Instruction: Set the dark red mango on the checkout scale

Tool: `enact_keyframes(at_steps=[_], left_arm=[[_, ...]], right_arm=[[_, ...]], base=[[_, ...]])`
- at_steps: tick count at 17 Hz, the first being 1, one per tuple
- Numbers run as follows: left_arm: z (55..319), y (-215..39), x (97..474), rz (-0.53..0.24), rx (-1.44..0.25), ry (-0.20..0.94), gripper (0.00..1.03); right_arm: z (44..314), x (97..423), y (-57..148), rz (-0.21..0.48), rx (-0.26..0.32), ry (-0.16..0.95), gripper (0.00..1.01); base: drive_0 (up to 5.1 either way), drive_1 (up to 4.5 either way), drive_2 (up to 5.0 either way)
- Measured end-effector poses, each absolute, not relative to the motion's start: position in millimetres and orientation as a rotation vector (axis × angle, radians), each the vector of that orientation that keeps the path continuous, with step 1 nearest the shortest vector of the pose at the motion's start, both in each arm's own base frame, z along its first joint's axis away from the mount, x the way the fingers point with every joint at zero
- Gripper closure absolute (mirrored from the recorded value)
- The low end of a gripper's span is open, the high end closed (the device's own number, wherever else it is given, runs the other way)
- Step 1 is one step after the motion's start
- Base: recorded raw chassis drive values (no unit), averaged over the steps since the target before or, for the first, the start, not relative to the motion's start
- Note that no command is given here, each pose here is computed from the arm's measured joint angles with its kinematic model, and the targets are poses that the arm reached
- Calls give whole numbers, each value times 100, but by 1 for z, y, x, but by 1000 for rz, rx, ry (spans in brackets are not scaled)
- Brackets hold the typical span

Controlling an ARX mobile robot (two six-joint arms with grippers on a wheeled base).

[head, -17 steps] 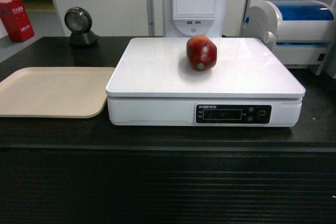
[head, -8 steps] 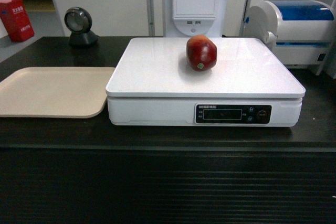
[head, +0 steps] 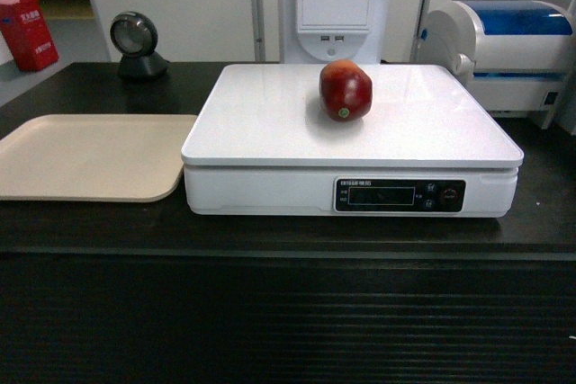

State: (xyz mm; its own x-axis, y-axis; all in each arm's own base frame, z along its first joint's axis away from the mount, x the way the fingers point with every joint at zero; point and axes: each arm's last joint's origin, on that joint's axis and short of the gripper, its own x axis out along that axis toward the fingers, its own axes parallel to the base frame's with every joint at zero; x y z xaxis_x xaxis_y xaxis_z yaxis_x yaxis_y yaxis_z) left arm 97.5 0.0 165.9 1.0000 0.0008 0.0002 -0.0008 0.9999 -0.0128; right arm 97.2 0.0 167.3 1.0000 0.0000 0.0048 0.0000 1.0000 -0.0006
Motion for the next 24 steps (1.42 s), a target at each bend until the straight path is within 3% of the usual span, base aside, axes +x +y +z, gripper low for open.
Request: enact_keyframes(at_steps=[24], left_arm=[[166, 0, 98, 1, -10, 0, 5]], right_arm=[[167, 97, 0, 0, -1, -4, 3]], base=[[0, 0, 0]])
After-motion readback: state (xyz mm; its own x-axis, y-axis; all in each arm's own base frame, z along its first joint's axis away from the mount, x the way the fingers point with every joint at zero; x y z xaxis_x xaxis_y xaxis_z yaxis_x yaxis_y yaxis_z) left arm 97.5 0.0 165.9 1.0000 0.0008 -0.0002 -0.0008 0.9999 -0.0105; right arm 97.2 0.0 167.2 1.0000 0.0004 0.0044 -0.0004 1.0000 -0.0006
